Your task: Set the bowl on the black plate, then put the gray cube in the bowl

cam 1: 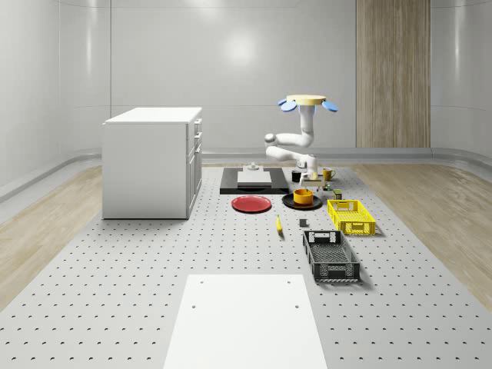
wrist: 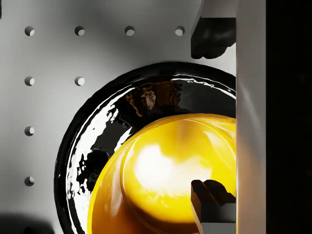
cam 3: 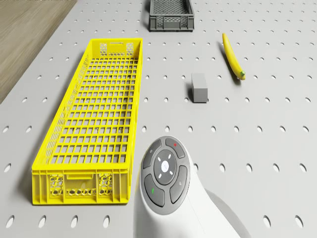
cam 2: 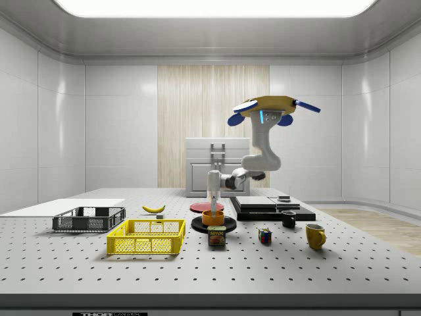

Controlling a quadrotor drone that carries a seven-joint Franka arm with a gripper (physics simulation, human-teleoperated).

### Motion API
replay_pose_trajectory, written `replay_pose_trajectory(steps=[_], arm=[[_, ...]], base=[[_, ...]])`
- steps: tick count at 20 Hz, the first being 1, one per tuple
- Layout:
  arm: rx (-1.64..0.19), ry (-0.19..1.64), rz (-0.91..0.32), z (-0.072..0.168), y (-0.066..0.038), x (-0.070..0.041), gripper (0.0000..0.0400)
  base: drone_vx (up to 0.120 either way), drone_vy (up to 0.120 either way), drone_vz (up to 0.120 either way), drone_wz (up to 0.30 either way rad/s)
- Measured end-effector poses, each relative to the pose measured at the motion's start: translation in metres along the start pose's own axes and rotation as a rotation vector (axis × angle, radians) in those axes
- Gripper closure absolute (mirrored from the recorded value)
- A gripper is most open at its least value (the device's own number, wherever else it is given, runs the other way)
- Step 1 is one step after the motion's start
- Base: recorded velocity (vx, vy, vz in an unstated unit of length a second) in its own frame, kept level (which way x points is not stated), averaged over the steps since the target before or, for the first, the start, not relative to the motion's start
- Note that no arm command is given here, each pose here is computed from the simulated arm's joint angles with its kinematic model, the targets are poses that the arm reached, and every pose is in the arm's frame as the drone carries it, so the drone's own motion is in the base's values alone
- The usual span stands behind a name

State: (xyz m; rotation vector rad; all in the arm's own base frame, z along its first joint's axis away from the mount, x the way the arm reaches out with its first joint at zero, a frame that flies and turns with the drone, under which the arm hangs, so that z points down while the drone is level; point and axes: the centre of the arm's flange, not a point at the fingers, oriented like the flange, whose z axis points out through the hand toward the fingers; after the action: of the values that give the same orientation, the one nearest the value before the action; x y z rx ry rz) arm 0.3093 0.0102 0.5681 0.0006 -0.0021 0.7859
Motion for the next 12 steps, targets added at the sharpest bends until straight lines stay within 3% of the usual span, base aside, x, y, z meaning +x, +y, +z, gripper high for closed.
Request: replay_pose_trajectory(steps=[3,12], arm=[[0.0,0.0,0.0,-0.0036,0.0001,-0.0002,0.0012],[0.0,0.0,0.0,-0.0069,0.0003,-0.0005,0.0001]], base=[[0.12,-0.12,0.12,0.0],[0.12,-0.12,0.0,0.0]])
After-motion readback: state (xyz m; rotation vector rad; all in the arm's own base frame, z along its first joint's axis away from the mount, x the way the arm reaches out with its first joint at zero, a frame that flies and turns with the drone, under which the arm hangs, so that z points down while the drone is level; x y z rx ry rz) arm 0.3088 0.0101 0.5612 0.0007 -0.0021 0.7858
